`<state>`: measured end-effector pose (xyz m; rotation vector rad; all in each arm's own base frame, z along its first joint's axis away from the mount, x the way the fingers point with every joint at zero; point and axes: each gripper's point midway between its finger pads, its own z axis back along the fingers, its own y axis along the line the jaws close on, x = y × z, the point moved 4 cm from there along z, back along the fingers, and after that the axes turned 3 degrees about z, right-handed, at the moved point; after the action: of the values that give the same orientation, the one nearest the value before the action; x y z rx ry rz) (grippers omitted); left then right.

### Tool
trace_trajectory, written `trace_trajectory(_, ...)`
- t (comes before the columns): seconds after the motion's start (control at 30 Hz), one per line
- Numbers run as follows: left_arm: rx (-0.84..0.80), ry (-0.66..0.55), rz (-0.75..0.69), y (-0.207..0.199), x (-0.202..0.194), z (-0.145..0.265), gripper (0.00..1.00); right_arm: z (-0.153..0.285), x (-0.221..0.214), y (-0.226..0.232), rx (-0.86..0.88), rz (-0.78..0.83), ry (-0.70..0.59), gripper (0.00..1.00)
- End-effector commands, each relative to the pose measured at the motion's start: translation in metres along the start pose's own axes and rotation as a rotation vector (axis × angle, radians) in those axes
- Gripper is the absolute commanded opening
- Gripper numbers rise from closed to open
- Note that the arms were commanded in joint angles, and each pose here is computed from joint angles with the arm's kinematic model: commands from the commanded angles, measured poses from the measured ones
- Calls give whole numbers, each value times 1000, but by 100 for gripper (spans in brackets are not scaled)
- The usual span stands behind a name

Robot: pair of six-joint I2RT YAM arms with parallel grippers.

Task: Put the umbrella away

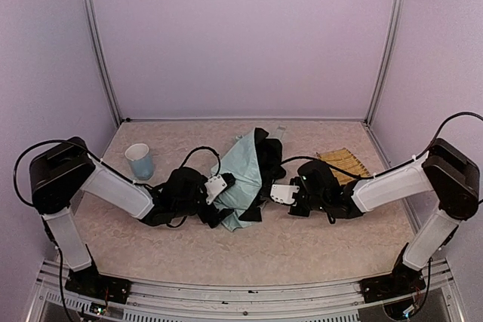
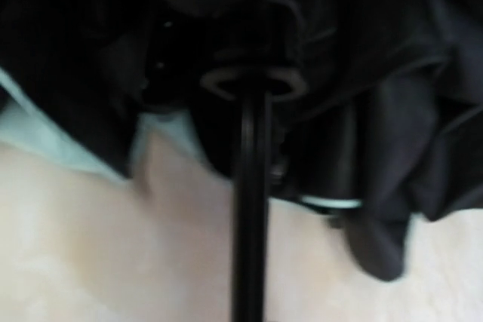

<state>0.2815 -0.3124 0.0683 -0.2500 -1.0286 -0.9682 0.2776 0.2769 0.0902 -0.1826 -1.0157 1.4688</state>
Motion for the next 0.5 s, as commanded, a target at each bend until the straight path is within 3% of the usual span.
trace_trajectory(0.0,-69,96,-16,-18,-6,30,99,-1,5,18,34,65,-34,1)
trace_trajectory(0.17,-222,100,-4,-30,15,56,99,-2,4,17,7,77,-12,38)
trace_trajectory(0.4,-268,-6,29,-21,73,90,99,6,16,6,-80,48,-1,64)
trace_trajectory(0.43,-266,-41,54,-16,81,95,99,13,25,0,-87,19,-17,87)
trace_trajectory(0.47,-268,-80,82,-11,90,100,99,20,30,-4,-80,-19,-27,91)
